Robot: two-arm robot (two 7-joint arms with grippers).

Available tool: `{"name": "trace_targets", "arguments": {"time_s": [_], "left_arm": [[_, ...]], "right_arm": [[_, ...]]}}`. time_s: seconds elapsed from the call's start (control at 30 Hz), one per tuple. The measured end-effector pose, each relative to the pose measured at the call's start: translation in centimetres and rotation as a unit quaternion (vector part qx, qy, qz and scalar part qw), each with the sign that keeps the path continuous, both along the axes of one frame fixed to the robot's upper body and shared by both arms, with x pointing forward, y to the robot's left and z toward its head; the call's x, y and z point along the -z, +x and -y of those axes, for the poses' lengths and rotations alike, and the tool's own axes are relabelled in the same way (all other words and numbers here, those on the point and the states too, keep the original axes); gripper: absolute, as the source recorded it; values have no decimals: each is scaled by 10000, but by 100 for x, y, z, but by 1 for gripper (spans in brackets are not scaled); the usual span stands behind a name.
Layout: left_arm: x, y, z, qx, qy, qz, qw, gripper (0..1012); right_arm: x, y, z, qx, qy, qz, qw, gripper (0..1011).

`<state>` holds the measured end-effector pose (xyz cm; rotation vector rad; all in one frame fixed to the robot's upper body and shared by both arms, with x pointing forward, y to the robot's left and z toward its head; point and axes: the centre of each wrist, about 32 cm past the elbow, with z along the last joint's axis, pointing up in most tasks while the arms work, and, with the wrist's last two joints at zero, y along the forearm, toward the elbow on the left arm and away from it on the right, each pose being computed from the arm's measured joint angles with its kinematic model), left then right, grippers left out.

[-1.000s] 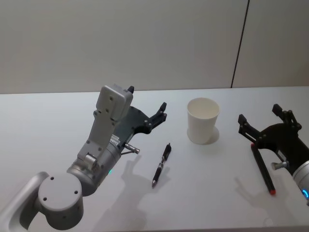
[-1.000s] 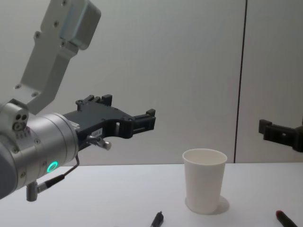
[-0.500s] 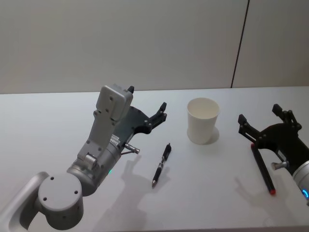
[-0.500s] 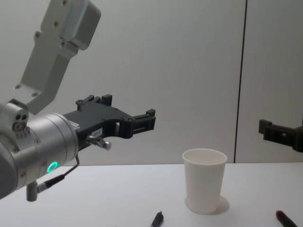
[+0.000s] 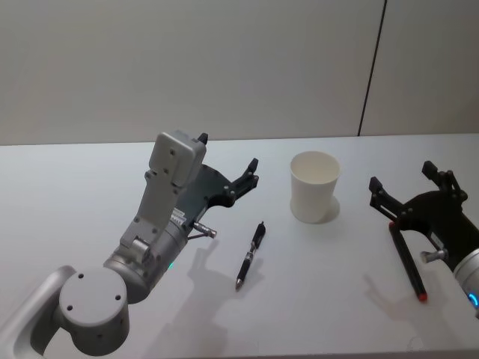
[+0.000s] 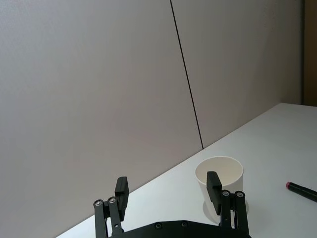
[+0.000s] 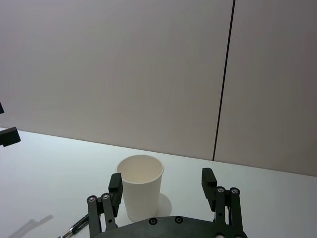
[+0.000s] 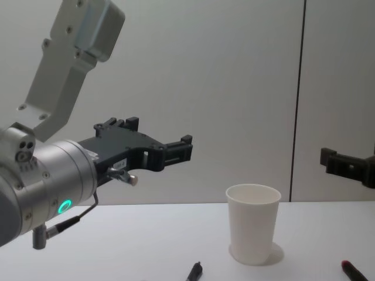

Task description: Place the pen into the pen holder.

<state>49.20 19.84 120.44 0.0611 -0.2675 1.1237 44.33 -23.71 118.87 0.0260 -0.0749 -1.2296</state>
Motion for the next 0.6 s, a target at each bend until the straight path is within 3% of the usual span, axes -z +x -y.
{"name": "trace_targets", "arguments": {"time_s": [0.27, 0.6], "left_arm": [[0, 0, 0, 0, 0, 0, 10000, 1000], [0, 0, 0, 0, 0, 0, 10000, 1000]], "right_arm": [[2, -1, -10, 46, -28, -15, 10000, 1001], [-30, 16, -37, 292, -82, -258, 9992, 1002]]}}
